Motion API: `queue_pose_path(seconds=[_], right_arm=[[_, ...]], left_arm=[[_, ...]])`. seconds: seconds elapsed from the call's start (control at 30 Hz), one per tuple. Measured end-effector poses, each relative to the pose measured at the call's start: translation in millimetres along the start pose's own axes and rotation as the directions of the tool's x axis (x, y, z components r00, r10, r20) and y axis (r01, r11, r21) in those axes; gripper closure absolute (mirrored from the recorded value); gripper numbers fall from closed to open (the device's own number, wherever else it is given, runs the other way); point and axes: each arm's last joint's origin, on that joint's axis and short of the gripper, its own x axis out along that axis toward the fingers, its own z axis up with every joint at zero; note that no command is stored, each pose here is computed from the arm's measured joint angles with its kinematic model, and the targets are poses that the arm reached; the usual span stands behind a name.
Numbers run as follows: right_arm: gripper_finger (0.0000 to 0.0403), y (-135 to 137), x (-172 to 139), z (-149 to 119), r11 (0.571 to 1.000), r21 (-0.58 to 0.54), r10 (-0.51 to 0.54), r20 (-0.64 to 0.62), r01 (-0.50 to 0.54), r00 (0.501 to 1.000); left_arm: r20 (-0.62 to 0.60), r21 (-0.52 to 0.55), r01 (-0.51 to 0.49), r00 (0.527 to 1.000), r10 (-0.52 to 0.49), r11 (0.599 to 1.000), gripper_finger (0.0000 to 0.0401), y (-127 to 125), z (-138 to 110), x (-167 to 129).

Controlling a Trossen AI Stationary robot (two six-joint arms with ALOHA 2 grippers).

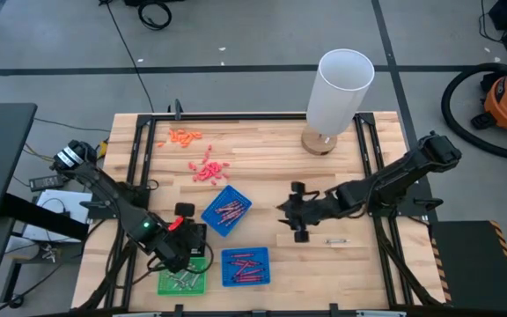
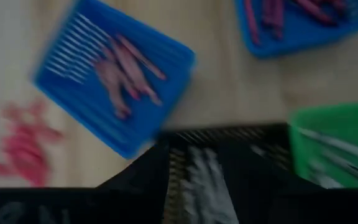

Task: Sort crayons
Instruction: Put the white crayon into the green bin

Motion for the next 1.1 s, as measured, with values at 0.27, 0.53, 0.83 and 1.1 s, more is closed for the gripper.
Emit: queue_pose_path(seconds=[0.27, 0.53, 0.83, 1.1], right_arm=[[0.0201, 14.8, -19.6, -29.4, 0.979, 0.189, 0.155, -0.426, -0.080, 0.891], [0.0216, 31.4, -33.2, -61.3, 0.959, 0.284, 0.173, -0.589, 0.001, 0.789], [0.0232, 57.9, -49.2, -87.3, 0.926, 0.367, 0.178, -0.628, 0.086, 0.757], [0.0238, 72.9, -63.1, -106.7, 0.934, 0.334, 0.121, -0.630, 0.127, 0.767]], left_arm=[[0.136, 0.128, -0.286, 0.954, 0.269, 0.950, 0.0250, 13.7, 8.3, 1.1], [0.121, 0.130, -0.381, 0.922, 0.367, 0.915, 0.0251, 34.3, 16.4, 9.5], [0.090, 0.118, -0.411, 0.911, 0.402, 0.904, 0.0251, 48.4, 20.5, 15.4], [0.101, 0.152, -0.436, 0.900, 0.425, 0.887, 0.0251, 54.2, 24.7, 17.9]])
